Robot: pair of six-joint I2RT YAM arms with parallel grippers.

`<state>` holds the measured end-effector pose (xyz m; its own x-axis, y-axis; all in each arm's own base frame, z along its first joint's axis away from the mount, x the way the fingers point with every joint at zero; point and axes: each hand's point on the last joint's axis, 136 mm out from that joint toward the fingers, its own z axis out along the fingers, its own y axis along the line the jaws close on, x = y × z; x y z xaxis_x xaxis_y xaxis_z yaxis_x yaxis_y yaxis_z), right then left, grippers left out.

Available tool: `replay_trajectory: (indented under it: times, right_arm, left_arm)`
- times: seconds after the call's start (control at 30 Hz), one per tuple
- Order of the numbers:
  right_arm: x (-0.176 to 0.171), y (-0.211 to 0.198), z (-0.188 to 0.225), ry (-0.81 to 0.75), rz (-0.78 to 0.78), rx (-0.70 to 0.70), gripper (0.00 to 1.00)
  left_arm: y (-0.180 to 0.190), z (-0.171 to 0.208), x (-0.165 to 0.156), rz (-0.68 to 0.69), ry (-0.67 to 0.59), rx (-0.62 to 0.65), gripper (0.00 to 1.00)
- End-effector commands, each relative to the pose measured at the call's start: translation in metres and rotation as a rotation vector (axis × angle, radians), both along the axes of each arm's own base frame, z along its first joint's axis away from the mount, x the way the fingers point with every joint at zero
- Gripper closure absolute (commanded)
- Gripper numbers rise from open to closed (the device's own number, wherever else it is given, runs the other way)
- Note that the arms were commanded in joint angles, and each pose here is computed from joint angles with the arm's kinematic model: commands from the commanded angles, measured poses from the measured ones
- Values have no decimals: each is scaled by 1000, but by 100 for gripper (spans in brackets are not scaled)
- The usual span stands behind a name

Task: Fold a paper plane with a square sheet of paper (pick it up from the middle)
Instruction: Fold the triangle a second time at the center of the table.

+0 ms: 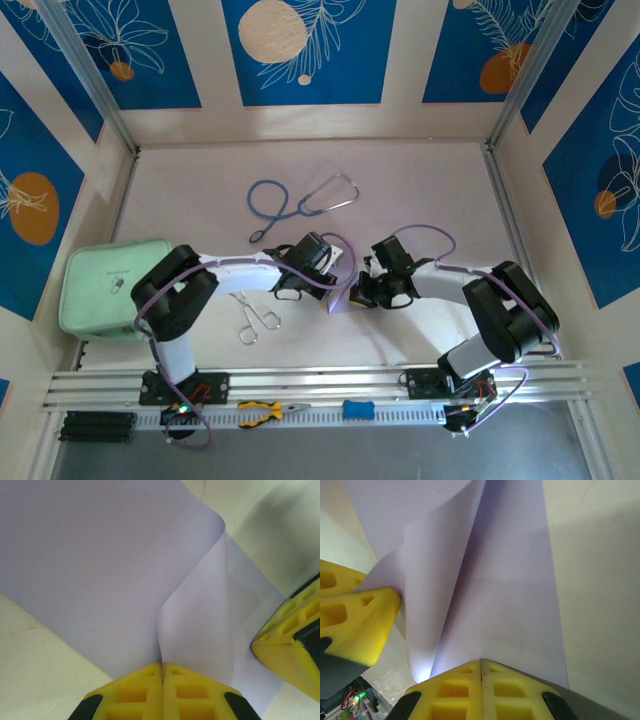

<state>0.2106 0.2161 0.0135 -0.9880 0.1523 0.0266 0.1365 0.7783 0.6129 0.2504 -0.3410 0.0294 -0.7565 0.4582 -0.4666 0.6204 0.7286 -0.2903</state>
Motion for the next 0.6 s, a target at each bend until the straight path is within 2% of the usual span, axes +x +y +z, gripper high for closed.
replay_trajectory:
  times: [0.0,0.57]
  right_arm:
    - [-10,-12,-8,38,-18,-46,99]
    - [-10,-13,-8,36,-20,-43,99]
  left_arm:
    - [4,11,3,28,-4,-27,100]
    - [2,9,5,20,-7,-32,100]
